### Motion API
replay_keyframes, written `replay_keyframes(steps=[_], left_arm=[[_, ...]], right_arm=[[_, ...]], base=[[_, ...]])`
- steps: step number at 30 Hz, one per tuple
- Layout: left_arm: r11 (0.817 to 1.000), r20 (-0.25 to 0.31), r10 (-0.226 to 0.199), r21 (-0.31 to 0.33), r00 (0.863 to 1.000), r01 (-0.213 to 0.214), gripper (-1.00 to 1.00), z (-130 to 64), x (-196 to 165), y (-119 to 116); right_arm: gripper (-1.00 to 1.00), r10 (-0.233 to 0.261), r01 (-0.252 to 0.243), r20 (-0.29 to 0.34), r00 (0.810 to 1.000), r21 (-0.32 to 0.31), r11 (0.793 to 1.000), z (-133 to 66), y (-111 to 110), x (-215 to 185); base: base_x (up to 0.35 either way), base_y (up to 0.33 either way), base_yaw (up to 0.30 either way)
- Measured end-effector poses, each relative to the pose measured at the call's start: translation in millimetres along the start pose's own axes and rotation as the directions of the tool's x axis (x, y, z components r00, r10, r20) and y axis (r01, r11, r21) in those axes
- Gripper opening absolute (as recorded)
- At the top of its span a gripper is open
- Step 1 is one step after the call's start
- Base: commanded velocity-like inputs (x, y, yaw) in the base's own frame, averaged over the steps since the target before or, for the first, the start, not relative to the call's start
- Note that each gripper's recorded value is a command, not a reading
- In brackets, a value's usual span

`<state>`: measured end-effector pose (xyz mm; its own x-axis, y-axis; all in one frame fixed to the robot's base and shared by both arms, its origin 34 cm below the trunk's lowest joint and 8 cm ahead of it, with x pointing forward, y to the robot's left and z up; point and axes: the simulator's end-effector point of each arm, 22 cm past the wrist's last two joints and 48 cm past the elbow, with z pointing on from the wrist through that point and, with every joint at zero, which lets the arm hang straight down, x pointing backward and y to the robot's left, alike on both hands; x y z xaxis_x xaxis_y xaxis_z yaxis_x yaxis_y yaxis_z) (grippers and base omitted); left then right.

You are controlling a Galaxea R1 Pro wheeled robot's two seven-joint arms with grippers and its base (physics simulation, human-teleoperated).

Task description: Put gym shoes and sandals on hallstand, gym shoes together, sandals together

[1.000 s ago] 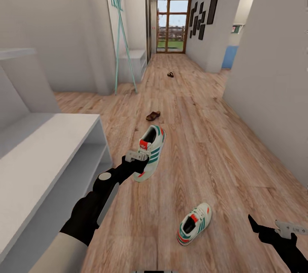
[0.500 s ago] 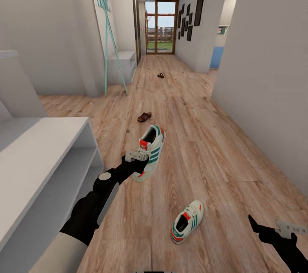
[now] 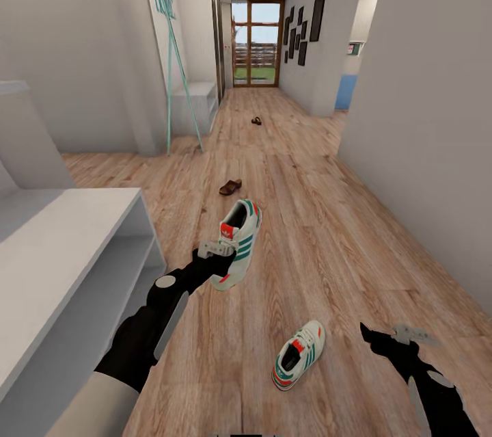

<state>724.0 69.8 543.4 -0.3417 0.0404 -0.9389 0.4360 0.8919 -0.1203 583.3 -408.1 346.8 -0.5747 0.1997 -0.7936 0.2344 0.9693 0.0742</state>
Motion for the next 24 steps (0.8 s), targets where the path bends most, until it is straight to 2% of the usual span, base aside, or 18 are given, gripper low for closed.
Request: replay_keyframes(steps=[6, 9, 10, 14, 18, 24], left_arm=[[1.0, 0.001, -0.009, -0.006, 1.0, 0.009, -1.0, -0.8, -0.5, 4.1], [1.0, 0.001, -0.01, -0.008, 1.0, 0.01, -1.0, -0.9, -0.7, 5.1], [1.0, 0.001, -0.01, -0.008, 1.0, 0.01, -1.0, -0.9, -0.7, 5.1], [1.0, 0.001, -0.011, -0.009, 1.0, 0.011, -1.0, -1.1, -0.6, 5.8], [1.0, 0.001, -0.011, -0.011, 1.0, 0.011, -1.0, -1.3, -0.4, 7.0], [1.0, 0.003, -0.011, -0.013, 1.0, 0.011, -1.0, -1.3, -0.7, 7.6]], right_arm=[[1.0, 0.036, -0.037, -0.085, 0.996, -0.005, 0.999, 43.2, 70.1, -6.0], [1.0, 0.052, -0.054, -0.112, 0.992, -0.012, 0.998, 55.3, 105.3, -9.2], [1.0, 0.052, -0.054, -0.113, 0.992, -0.012, 0.998, 55.4, 105.5, -9.4], [1.0, 0.067, -0.072, -0.117, 0.991, -0.039, 0.997, 66.2, 147.1, -23.9], [1.0, 0.08, -0.086, -0.106, 0.991, -0.055, 0.995, 72.7, 169.9, -40.7], [1.0, 0.086, -0.093, -0.114, 0.99, -0.059, 0.994, 75.7, 181.7, -42.6]], base=[[0.0, 0.0, -0.001], [0.0, 0.0, 0.0], [0.0, 0.0, 0.0], [0.0, 0.0, 0.0], [0.0, 0.0, 0.0], [0.0, 0.0, 0.0]])
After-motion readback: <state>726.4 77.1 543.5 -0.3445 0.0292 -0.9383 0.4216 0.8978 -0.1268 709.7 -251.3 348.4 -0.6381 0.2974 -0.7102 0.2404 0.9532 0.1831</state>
